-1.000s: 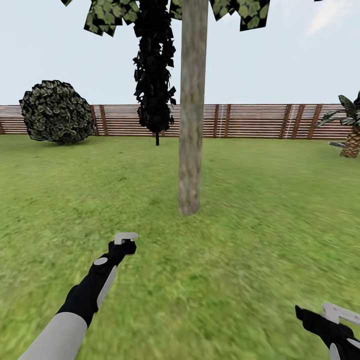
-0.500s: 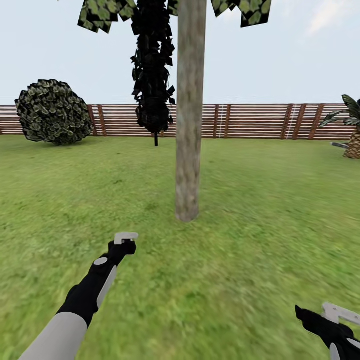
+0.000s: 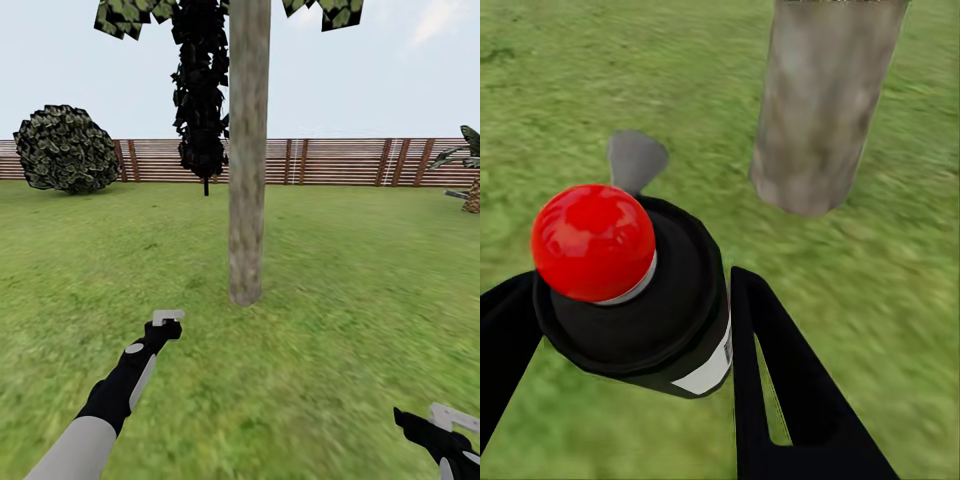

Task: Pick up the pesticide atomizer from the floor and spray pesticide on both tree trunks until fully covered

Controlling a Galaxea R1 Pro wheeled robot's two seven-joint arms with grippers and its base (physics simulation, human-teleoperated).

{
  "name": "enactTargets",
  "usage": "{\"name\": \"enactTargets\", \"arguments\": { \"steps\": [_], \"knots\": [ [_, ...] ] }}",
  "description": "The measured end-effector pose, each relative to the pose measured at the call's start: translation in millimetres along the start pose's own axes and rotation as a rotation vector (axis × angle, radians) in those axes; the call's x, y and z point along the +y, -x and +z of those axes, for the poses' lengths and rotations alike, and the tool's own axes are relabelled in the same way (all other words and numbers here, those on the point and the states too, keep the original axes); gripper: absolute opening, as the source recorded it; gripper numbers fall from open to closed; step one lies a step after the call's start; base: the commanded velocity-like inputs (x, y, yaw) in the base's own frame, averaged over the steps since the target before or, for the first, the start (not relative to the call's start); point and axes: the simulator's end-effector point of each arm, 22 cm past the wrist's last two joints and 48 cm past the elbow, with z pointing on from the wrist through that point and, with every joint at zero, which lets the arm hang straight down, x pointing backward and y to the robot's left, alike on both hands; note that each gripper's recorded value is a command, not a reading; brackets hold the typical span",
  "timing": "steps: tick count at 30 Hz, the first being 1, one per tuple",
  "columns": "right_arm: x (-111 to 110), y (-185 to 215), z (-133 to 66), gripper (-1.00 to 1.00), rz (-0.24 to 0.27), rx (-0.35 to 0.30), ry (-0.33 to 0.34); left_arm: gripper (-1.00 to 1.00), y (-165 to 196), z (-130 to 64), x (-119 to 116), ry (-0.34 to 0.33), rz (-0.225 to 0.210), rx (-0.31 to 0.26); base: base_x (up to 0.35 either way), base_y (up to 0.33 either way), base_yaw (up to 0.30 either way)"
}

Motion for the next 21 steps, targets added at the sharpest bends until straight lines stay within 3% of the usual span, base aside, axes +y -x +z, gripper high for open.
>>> {"name": "enactTargets", "arguments": {
  "steps": [16,21],
  "knots": [
    [0.0,0.1,0.0,1.00,0.000,0.000,0.000,-1.00,-0.2,0.0,0.0,0.000,0.000,0.000,0.322,-0.012,0.000],
    [0.0,0.0,0.0,1.00,0.000,0.000,0.000,-1.00,-0.2,0.0,-0.1,0.000,0.000,0.000,0.173,0.000,0.000]
  ]
}}
